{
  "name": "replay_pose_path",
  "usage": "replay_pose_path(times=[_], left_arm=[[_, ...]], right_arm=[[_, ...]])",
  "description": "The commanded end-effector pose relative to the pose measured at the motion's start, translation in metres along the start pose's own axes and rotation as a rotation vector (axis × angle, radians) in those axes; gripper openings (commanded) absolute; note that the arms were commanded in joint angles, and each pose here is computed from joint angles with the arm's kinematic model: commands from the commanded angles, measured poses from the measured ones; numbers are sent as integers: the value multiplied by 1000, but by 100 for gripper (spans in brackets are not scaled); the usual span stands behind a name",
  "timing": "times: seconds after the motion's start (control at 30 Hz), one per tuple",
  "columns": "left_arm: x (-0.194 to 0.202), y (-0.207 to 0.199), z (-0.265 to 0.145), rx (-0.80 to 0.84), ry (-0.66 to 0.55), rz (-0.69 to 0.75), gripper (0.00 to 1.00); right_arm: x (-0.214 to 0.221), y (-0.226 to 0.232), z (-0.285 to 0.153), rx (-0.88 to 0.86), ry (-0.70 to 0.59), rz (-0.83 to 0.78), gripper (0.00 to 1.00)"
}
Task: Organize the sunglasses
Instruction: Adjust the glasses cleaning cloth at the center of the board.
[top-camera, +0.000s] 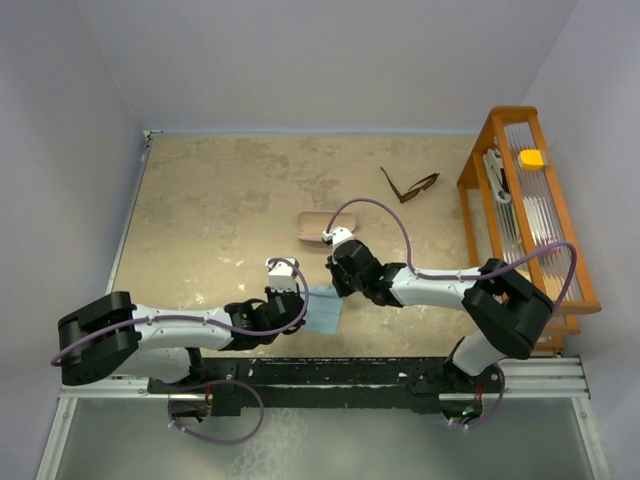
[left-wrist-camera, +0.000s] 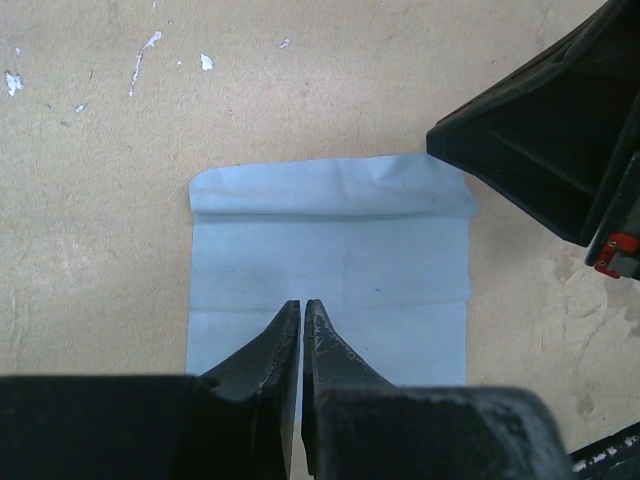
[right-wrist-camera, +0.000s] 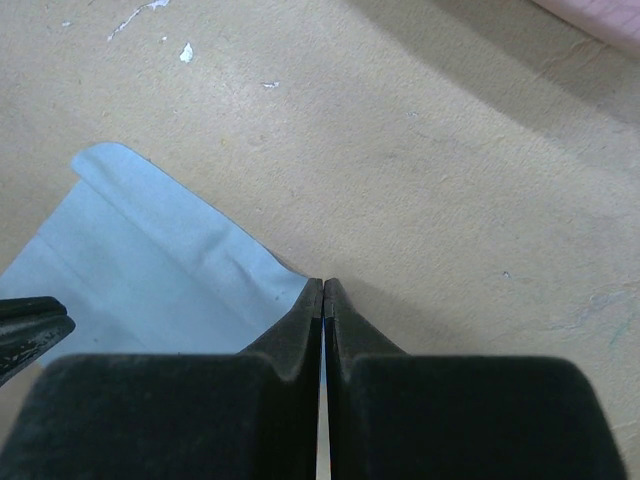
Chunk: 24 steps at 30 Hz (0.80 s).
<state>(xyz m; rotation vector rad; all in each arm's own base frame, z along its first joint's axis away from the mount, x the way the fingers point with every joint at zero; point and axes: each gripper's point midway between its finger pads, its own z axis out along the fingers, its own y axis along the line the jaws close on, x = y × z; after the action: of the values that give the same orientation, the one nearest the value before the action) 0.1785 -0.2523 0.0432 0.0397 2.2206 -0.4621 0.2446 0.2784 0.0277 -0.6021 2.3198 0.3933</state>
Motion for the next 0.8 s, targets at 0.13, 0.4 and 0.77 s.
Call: replay_pose_path(times=[0.13, 0.4, 0.77], left_arm=[[6, 7, 1, -1, 1, -38, 1], [32, 24, -5, -25, 91, -41, 2], [48, 22, -16, -25, 185, -29, 2]], right_arm=[[-12, 1, -15, -10, -52, 39, 0], [-22, 2, -21, -18, -83, 47, 0], [-25, 2, -23, -21, -98, 37, 0]])
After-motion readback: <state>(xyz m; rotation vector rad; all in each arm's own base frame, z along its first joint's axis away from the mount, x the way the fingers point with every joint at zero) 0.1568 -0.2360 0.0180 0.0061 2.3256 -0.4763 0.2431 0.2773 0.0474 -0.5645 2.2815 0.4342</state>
